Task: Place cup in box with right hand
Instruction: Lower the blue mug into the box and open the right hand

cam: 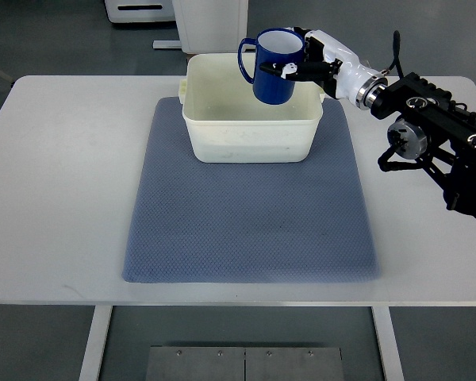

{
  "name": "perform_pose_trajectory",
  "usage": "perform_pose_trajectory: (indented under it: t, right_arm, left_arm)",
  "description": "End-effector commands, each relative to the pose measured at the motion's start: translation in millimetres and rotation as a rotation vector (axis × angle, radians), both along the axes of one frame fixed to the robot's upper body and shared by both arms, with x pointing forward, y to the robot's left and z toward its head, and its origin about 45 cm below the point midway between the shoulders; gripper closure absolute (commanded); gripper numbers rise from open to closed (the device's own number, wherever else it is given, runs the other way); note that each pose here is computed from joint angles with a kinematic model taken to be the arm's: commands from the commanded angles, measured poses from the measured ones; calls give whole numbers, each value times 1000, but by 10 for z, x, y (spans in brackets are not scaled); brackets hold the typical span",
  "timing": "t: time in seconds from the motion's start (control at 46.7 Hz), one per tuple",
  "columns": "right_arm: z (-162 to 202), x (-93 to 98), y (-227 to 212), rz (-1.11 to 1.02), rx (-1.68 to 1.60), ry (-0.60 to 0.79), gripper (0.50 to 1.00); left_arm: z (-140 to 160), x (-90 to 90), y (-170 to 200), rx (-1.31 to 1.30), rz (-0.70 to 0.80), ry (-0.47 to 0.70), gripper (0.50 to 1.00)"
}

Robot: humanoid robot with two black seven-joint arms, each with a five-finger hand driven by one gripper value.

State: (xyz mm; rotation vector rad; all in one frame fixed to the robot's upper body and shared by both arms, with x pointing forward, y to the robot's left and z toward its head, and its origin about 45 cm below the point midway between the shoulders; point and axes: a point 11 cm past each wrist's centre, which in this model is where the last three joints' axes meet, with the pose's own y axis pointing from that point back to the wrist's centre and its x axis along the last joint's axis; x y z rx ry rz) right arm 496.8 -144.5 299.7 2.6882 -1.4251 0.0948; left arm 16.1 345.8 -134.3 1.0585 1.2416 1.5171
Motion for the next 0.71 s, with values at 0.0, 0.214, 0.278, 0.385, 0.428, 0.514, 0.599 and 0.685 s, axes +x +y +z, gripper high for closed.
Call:
perform_pose_trajectory:
  t: [0.0, 0.214, 0.278, 0.385, 0.428, 0.514, 0.599, 0.685]
  right_arm:
    - [-54, 33, 7, -37, -5, 5, 1000]
    - [-145, 86, -13, -104, -19, 13, 1000]
    - [-157, 90, -25, -118, -21, 13, 1000]
    - [-179, 76, 17, -112, -23, 15, 1000]
    - [-190, 73, 16, -112, -25, 17, 1000]
    - [-211, 59, 46, -105, -30, 20, 1000]
    - [-247, 40, 84, -94, -40, 23, 1000]
    - [-287, 21, 110, -84, -57, 26, 1000]
  left_arm:
    - [0, -1, 0, 0, 1, 0, 500]
    - [0, -1, 0, 0, -1, 0, 500]
    - [0, -2, 0, 0, -1, 0, 500]
    - [0, -1, 0, 0, 1, 0, 500]
    - [0, -2, 0, 0, -1, 0, 500]
    - [0, -2, 0, 0, -1, 0, 500]
    - [0, -2, 0, 0, -1, 0, 500]
    - [0, -1, 0, 0, 1, 0, 500]
